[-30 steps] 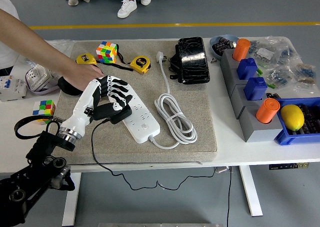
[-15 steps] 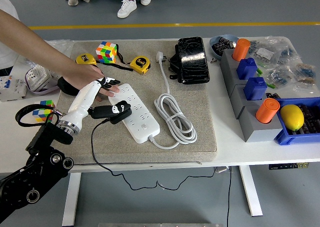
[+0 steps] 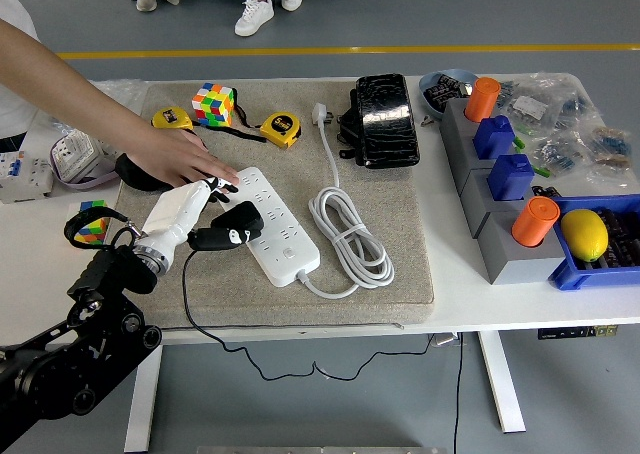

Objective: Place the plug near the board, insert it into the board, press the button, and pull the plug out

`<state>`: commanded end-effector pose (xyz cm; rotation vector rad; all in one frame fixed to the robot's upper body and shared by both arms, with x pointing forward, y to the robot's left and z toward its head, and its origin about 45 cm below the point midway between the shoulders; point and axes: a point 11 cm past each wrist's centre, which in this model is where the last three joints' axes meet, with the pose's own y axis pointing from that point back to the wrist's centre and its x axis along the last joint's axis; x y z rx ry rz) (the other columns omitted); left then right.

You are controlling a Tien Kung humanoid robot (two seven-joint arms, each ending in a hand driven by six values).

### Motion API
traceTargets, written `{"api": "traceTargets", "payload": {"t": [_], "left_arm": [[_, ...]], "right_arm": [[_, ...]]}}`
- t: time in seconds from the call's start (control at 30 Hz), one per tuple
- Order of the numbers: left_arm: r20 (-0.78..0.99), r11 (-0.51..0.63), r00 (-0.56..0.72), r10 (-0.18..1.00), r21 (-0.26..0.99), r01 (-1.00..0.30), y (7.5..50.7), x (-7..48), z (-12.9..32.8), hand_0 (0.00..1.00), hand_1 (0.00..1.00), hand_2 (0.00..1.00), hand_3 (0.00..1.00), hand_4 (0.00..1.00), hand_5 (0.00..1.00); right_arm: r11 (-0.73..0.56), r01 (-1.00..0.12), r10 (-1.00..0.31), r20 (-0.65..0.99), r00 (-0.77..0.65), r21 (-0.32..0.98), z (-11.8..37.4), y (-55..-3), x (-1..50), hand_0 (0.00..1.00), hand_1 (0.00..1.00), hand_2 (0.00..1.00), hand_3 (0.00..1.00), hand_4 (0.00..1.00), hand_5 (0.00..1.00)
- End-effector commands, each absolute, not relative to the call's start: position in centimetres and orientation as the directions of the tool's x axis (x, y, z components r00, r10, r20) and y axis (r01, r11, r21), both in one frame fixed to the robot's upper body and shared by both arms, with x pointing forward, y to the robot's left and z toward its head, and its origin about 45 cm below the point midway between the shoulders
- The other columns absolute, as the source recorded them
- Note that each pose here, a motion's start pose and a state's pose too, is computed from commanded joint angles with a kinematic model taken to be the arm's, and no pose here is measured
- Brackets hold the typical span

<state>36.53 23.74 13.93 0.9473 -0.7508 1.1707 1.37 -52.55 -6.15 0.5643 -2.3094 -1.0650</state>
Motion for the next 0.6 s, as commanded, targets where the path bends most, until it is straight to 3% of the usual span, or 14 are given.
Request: {"api": "traceTargets", "payload": {"t": [0.03, 0.07, 0.23, 0.27, 0.43, 0.47, 0.6], "left_arm": [[0.884, 0.112, 0.241, 0.401, 0.214, -0.971, 23.64, 36.53, 13.93, 0.509, 0.549, 0.561, 0.650, 0.998, 0.441], [0.889, 0.113, 0.240, 0.391, 0.213, -0.971, 23.54, 36.55, 13.94, 0.465, 0.491, 0.507, 0.602, 0.998, 0.280], [0.891, 0.113, 0.240, 0.386, 0.212, -0.971, 23.25, 36.57, 13.82, 0.465, 0.491, 0.507, 0.602, 0.998, 0.280], [0.890, 0.113, 0.239, 0.389, 0.211, -0.971, 23.22, 36.58, 13.79, 0.387, 0.417, 0.475, 0.537, 0.998, 0.232], [0.887, 0.114, 0.232, 0.400, 0.203, -0.973, 23.06, 36.67, 13.76, 0.387, 0.417, 0.475, 0.537, 0.998, 0.232], [0.888, 0.115, 0.230, 0.399, 0.200, -0.973, 23.02, 36.71, 13.76, 0.341, 0.369, 0.459, 0.527, 0.913, 0.160], [0.887, 0.123, 0.211, 0.411, 0.175, -0.977, 22.87, 36.83, 14.01, 0.341, 0.369, 0.459, 0.527, 0.913, 0.160]], "right_arm": [[0.602, -0.147, -0.566, 0.289, -0.772, 0.785, -6.15, -52.55, 1.34, 0.549, 0.595, 0.538, 0.509, 0.839, 0.363], [0.602, -0.147, -0.566, 0.290, -0.772, 0.785, -6.15, -52.56, 1.31, 0.549, 0.595, 0.538, 0.509, 0.839, 0.363], [0.601, -0.148, -0.567, 0.289, -0.772, 0.785, -6.19, -52.48, 1.31, 0.549, 0.595, 0.538, 0.509, 0.839, 0.363], [0.601, -0.148, -0.567, 0.289, -0.772, 0.786, -6.20, -52.46, 1.30, 0.549, 0.595, 0.537, 0.509, 0.837, 0.363], [0.601, -0.145, -0.565, 0.290, -0.772, 0.786, -6.22, -52.44, 1.17, 0.549, 0.595, 0.537, 0.509, 0.837, 0.363], [0.601, -0.145, -0.565, 0.290, -0.773, 0.786, -6.23, -52.43, 1.17, 0.549, 0.594, 0.537, 0.508, 0.837, 0.363], [0.601, -0.145, -0.563, 0.287, -0.775, 0.786, -6.24, -52.40, 1.23, 0.549, 0.594, 0.537, 0.508, 0.837, 0.363]]}}
